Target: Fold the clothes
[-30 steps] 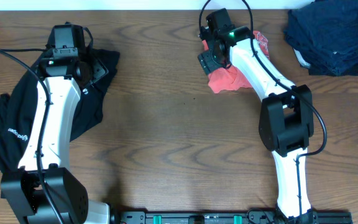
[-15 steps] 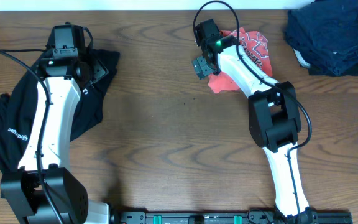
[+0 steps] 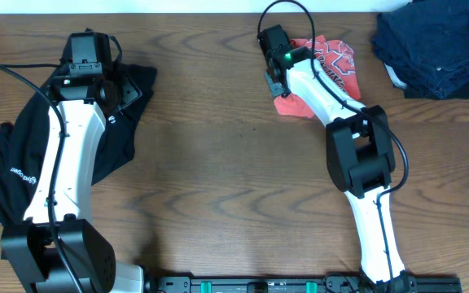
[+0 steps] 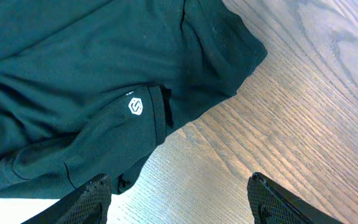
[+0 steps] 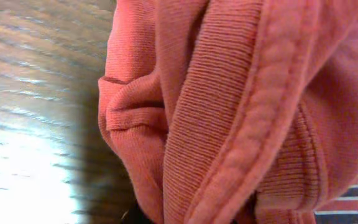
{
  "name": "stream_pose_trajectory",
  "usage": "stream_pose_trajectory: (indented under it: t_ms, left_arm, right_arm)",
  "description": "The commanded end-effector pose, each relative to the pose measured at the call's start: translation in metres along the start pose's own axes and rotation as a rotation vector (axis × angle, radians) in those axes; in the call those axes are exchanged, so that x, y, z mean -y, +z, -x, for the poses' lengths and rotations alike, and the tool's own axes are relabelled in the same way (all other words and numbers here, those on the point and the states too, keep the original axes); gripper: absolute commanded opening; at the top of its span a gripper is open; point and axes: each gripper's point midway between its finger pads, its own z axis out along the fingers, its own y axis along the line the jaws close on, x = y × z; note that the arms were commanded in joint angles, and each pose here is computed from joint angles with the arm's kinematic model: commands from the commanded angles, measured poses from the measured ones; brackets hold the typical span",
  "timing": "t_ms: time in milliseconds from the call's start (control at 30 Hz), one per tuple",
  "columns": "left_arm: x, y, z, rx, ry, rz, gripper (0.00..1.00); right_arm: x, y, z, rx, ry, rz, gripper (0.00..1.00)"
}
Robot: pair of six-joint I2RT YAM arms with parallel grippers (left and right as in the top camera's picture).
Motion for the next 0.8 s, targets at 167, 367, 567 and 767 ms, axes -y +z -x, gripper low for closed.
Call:
stream_pose_trajectory:
  t_ms: [167,367,567,767]
  left_arm:
    - [-0.005,0.007,-0.006,-0.024,0.020,0.023,0.72]
    - [-0.005,0.007,-0.006,-0.025,0.020,0.025,0.72]
    - [-0.009,0.009,-0.012,-0.045,0.024,0.037,0.72]
    - [-0.014,0.018,-0.022,-0.064,0.026,0.050,0.72]
  right_arm:
    - [0.039,-0.040,0.023,0.068,0.040,-0.049,0.01]
    - [0.085,-0.119,0.053,0.213,0.054,-0.071,0.01]
    - [0.147,-0.178,0.069,0.350,0.067,-0.106,0.01]
    - [0.222,-0.195,0.070,0.416,0.110,-0.212,0.01]
